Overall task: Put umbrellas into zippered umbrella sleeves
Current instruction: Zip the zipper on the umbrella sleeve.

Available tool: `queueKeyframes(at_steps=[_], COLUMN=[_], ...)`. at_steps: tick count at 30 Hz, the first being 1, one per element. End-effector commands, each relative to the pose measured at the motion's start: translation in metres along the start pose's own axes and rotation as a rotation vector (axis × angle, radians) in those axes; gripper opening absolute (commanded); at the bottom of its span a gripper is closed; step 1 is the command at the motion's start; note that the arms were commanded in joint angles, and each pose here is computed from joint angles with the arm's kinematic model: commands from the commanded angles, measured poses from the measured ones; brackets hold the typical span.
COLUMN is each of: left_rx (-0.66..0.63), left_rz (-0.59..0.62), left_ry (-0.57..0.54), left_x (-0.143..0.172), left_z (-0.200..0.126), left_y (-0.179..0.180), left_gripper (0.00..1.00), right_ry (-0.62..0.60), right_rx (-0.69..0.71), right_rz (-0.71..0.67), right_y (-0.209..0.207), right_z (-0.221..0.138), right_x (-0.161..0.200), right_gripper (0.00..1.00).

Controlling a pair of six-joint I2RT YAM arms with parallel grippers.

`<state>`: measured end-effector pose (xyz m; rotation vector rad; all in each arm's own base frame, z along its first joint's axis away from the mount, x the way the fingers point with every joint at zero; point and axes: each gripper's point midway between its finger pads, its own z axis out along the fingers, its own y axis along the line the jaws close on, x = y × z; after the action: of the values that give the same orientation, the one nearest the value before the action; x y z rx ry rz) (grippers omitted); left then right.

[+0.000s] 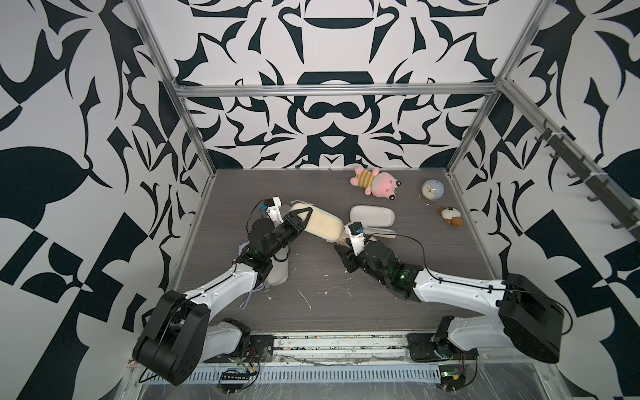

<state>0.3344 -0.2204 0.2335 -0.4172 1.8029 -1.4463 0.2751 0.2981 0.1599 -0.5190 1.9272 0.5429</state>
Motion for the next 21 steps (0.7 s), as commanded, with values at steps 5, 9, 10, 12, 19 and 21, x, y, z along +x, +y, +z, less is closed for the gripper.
queueKeyframes(at_steps=[5,9,10,12,19,21], left_rx=[0.124,0.116,0.120,0.124,0.111,0.080], left_rz=[0.040,0.011,0.004,-0.008,-0.020,-0.024], left_ry=[-0.038,-0.049,-0.050,-0.053,-0.103,-0.128], left_x=[-0.012,-0.012,-0.012,-0.012,-0.019,-0.020], left_z=[0.004,0.005,0.006,0.006,0.004,0.009], left_y=[-0.043,-0.038,-0.038,-0.037,-0.032,-0.021], left_gripper=[0.19,0.18,0.17,0.17,0.14,0.12], right_ry=[-0.141,-0.165,-0.172,-0.182,-0.152,-0.161], right_rx=[-0.007,-0.016,-0.017,-0.013,-0.057,-0.089], right_rz=[-0.027,-0.025,-0.033,-0.059,-0.140,-0.107], right_y=[0.012,0.016,0.017,0.021,0.053,0.068], right_z=[0.007,0.007,0.006,0.003,-0.004,-0.005], right_x=[-0.048,-0.054,-0.056,-0.058,-0.051,-0.055], right_gripper=[0.34,0.20,0.17,0.09,0.00,0.00])
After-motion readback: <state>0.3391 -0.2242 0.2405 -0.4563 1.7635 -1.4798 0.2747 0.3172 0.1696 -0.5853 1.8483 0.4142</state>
